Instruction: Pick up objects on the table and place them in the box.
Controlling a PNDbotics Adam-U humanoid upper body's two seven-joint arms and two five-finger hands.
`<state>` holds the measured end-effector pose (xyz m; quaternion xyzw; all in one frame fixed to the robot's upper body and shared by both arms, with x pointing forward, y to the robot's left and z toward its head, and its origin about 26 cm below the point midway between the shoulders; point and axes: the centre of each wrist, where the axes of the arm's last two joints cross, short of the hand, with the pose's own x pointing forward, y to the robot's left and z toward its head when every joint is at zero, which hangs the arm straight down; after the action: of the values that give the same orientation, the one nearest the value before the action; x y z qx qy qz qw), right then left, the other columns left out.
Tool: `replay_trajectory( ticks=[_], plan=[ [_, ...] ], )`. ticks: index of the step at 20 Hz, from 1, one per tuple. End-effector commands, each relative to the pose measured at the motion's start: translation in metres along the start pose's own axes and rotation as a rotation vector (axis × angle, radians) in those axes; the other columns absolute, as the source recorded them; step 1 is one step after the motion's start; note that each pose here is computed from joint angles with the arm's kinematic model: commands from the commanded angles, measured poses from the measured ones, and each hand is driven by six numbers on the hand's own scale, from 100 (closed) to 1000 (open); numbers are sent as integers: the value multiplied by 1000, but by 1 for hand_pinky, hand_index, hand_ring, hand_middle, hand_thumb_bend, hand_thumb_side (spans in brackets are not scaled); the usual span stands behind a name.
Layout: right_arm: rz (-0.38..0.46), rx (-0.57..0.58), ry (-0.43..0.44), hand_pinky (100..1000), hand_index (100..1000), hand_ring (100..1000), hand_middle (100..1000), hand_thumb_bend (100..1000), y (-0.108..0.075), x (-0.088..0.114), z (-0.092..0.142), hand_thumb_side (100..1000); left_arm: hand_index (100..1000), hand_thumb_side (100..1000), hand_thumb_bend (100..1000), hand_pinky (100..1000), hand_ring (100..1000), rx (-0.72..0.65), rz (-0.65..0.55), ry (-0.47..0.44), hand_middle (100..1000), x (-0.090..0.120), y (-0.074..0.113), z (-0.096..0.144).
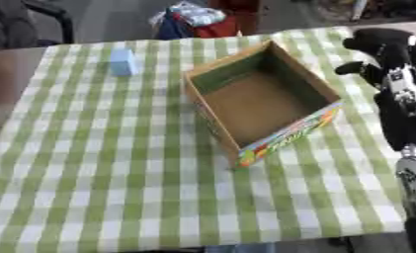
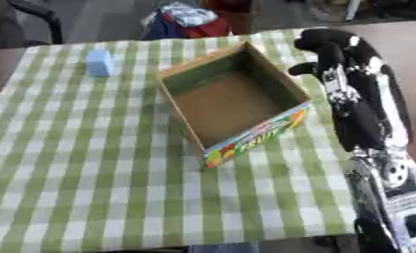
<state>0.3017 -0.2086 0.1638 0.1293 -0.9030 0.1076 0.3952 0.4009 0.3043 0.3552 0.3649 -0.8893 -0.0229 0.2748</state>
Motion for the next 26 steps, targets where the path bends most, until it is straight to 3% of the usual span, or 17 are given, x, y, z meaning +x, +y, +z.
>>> replay_trajectory(
  ticks=[1,5,7,14,18,26],
  plan=[
    [2,22,-22,606,726,785,716,100,0,6,-4,446,822,669,100,721,659,-95,-204,48,686,-24,6,-20],
    [0,30,-20,606,725,785,716,100,1,6,-4,473,828,664,100,725,671,-223,-385,114,694,-48,-6,-32],
    [0,33,-18,606,726,785,715,100,1,6,-4,445,838,663,100,737,693,-286,-476,169,713,-61,-14,-32],
    [0,42,-15,607,726,785,715,100,1,6,-3,446,871,662,158,771,752,-552,-785,267,768,-99,-40,-11],
    [0,43,-16,607,725,786,715,100,1,6,-4,447,877,638,217,786,772,-699,-844,306,785,-113,-47,5],
    [-1,50,-22,606,725,786,715,100,2,7,-6,449,887,528,286,798,794,-945,-818,398,804,-131,-58,35]
  ],
)
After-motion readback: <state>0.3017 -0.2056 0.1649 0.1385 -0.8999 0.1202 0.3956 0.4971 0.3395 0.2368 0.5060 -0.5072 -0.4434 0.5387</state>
